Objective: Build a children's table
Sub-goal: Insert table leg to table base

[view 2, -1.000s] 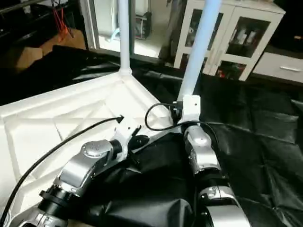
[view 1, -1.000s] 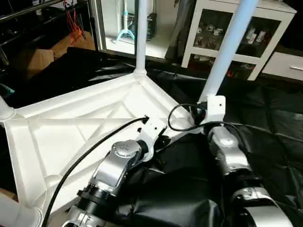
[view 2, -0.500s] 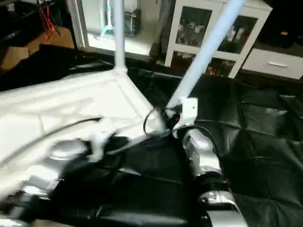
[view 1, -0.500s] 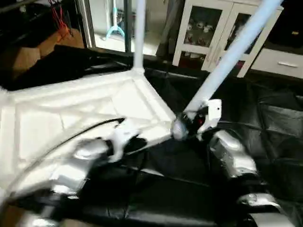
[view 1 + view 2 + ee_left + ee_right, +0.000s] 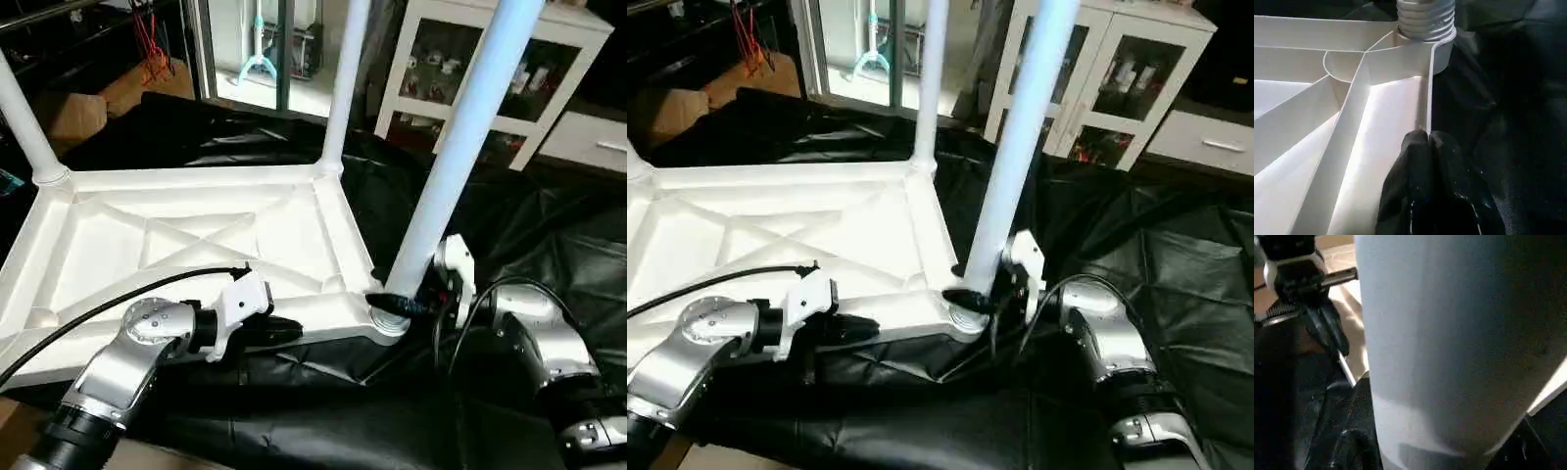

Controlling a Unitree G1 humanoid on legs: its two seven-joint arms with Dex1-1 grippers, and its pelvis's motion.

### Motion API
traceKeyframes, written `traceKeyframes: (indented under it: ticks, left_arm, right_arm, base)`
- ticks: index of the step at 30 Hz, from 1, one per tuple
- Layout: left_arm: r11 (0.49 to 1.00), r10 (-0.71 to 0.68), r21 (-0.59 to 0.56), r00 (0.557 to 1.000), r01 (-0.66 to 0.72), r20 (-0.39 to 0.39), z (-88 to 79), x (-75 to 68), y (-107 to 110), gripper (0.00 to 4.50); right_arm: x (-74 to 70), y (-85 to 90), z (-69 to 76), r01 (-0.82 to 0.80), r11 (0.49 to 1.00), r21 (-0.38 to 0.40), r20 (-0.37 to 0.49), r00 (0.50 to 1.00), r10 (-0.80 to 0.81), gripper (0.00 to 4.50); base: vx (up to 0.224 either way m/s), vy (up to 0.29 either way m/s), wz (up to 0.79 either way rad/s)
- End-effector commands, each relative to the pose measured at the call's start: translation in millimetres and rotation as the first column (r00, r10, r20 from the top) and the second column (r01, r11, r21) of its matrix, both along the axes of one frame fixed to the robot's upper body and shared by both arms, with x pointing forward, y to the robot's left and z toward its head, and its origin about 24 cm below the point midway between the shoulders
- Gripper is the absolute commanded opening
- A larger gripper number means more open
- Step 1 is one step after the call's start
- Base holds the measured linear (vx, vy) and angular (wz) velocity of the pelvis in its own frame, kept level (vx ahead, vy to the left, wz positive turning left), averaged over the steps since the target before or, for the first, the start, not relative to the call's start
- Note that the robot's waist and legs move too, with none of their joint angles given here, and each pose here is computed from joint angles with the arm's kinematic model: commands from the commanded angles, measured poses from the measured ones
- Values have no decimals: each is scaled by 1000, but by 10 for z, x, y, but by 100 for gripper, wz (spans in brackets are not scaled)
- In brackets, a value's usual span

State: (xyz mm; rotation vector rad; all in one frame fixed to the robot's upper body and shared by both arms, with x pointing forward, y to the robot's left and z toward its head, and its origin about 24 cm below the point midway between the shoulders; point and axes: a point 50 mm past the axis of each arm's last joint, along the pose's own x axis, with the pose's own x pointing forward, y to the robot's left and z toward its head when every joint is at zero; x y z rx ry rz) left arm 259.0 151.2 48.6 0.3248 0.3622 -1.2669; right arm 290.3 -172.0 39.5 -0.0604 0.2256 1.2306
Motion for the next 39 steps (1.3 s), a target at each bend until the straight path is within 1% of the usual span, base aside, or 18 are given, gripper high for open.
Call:
traceKeyframes:
  ticks: [1,4,6,7,9,13,17,18,21,24,30,33,36,37,38,39]
  left_arm:
    - [1000,16,-18,1000,-16,11,30,19,7,0]
    - [1000,19,-21,1000,-19,10,28,21,5,0]
    - [999,29,-21,999,-29,14,32,29,9,0]
    - [999,29,-21,999,-29,14,32,29,9,0]
    - [999,41,-28,999,-41,15,38,37,1,0]
    - [999,41,-32,999,-41,10,35,30,-6,0]
    - [998,43,-36,999,-43,10,34,29,-12,0]
    - [998,46,-47,999,-45,8,37,29,-25,0]
    - [998,44,-52,999,-44,7,37,28,-37,0]
    - [998,42,-52,999,-42,5,34,27,-43,0]
    - [998,33,-49,999,-33,-1,24,20,-55,0]
    - [998,30,-46,1000,-30,-5,21,16,-56,0]
    - [1000,25,-13,1000,-25,-18,-18,-2,-50,0]
    - [997,39,70,999,-37,-24,-100,-12,-16,0]
    - [997,39,70,999,-37,-24,-100,-12,-16,0]
    - [994,44,106,999,-41,-23,-131,-15,-2,0]
  right_arm:
    - [-464,-151,-685,-62,976,-208,-297,955,-3,190]
    - [-488,-110,-712,-38,982,-184,-287,958,-16,190]
    - [-485,-62,-745,21,985,-174,-250,966,-65,190]
    - [-485,-62,-745,21,985,-174,-250,966,-65,190]
    - [-453,-13,-776,133,981,-140,-241,956,-164,190]
    - [-405,20,-768,226,969,-95,-242,939,-243,190]
    - [-381,20,-756,268,961,-73,-237,931,-277,190]
    - [-361,22,-744,312,949,-45,-233,920,-314,190]
    - [-369,30,-741,322,946,-34,-227,919,-321,190]
    - [-384,36,-747,319,947,-34,-228,920,-318,190]
    - [-459,65,-788,261,963,-68,-224,937,-269,190]
    - [-469,74,-796,254,965,-73,-226,938,-264,190]
    - [-484,94,-818,250,964,-91,-226,938,-264,190]
    - [-473,106,-846,279,952,-127,-211,930,-301,190]
    - [-473,106,-846,279,952,-127,-211,930,-301,190]
    - [-462,109,-854,296,944,-142,-201,926,-321,190]
  base:
    - [0,0,0]
    - [0,0,0]
    - [0,0,0]
    - [0,0,0]
    - [0,0,0]
    - [0,0,0]
    - [0,0,0]
    - [0,0,0]
    - [0,0,0]
    - [0,0,0]
    - [0,0,0]
    - [0,0,0]
    - [0,0,0]
    - [0,0,0]
    - [0,0,0]
    - [0,0,0]
